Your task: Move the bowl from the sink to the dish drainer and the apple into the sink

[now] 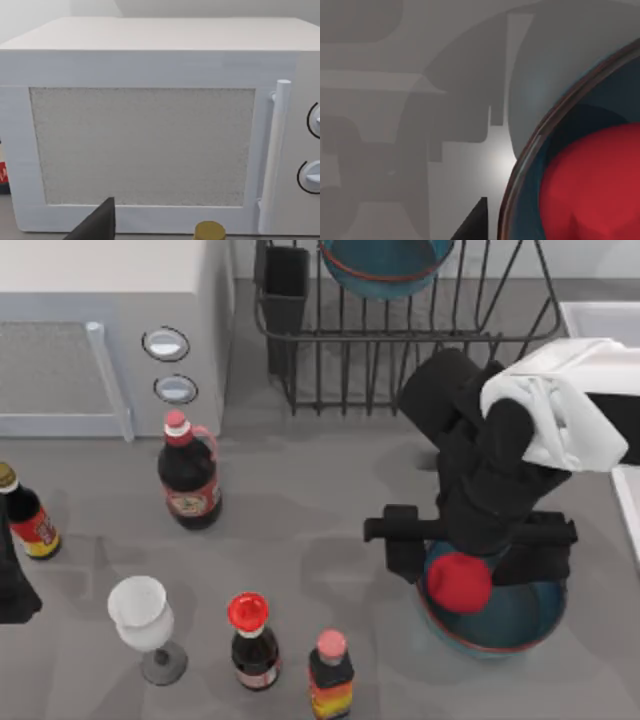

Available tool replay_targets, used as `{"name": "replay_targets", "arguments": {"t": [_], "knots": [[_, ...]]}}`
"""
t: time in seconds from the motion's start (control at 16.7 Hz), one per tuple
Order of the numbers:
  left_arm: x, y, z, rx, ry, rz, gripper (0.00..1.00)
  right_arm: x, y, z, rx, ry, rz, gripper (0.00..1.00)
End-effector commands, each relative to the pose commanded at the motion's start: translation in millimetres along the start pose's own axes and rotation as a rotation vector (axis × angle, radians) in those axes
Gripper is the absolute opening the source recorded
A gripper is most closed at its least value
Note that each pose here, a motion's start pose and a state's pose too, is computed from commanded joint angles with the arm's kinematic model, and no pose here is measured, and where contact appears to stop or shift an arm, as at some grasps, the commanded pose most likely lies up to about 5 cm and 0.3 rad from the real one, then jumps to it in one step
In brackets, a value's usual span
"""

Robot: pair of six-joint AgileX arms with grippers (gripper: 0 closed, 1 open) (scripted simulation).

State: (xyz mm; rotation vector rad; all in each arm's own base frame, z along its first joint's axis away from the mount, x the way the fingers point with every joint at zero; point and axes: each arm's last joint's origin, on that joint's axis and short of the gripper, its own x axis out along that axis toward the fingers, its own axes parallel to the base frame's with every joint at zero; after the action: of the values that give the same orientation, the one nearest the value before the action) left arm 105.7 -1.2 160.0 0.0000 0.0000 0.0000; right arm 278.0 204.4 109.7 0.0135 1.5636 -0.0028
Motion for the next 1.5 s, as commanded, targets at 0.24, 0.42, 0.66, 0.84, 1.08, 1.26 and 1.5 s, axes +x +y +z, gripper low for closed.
{"name": "replay_targets", "arguments": {"t": [0.24,0.42,0.66,0.84,1.08,1.26,1.5], "knots": [[0.0,0.0,0.0,0.0,0.0,0.0,1.0,13.7,-1.5,-2.5,0.0,0.007,-0.007,1.0],[0.0,0.0,0.0,0.0,0.0,0.0,1.0,13.7,-1.5,-2.5,0.0,0.007,-0.007,0.92],[0.0,0.0,0.0,0.0,0.0,0.0,1.0,13.7,-1.5,-2.5,0.0,0.007,-0.007,0.62],[0.0,0.0,0.0,0.0,0.0,0.0,1.0,13.7,-1.5,-2.5,0.0,0.007,-0.007,0.4],[0.0,0.0,0.0,0.0,0.0,0.0,1.0,13.7,-1.5,-2.5,0.0,0.007,-0.007,0.1],[0.0,0.0,0.0,0.0,0.0,0.0,1.0,13.7,-1.5,-2.5,0.0,0.007,-0.007,0.0],[0.0,0.0,0.0,0.0,0.0,0.0,1.0,13.7,-1.5,-2.5,0.0,0.007,-0.007,0.0]]}}
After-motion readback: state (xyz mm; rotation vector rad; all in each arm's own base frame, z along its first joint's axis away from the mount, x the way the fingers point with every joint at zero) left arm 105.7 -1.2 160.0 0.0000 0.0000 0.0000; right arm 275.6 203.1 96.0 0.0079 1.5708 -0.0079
